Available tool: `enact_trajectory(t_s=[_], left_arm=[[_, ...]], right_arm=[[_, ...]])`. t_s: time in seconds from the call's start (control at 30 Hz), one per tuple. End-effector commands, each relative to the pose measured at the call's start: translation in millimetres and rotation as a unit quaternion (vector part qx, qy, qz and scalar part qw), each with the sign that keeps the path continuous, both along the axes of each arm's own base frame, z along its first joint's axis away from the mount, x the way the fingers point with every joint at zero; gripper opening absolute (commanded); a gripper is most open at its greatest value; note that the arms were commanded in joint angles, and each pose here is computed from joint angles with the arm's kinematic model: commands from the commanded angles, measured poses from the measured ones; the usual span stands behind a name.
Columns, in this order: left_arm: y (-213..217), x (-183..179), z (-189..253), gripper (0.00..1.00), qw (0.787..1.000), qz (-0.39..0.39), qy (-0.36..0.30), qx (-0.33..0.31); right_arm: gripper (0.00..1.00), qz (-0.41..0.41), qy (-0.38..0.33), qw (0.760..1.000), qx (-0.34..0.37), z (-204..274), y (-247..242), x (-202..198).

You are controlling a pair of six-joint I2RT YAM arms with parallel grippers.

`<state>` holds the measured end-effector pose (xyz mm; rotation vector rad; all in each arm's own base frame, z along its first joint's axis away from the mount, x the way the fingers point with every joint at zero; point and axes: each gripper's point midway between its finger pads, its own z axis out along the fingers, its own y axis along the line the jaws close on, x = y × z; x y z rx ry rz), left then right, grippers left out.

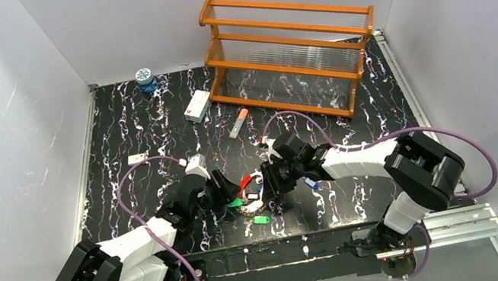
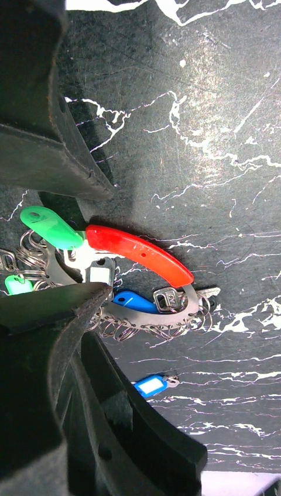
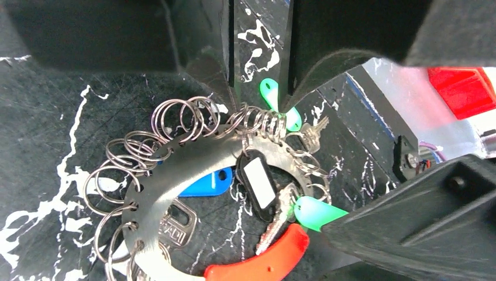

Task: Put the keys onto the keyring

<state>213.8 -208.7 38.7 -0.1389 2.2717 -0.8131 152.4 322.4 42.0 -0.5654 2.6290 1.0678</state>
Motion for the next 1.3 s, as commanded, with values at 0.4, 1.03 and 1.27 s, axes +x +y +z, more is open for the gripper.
enact_trajectory(t_s=[0.4,1.03,1.27], left_arm=[[4,3,4,0.52,1.000,-0.006,-0.015,0.017],[9,5,6,0.52,0.999,-0.005,-0.025,0.035],[8,0,2,0.51,1.000,-0.004,-0.010,0.029]], right_arm=[[0.53,0.189,-0.431,0.873,0.128,103,-10,20],[0.46,0.380,-0.578,0.713,0.114,73,-22,-3],[0.40,0.394,-0.540,0.733,0.125,56,-22,-18]])
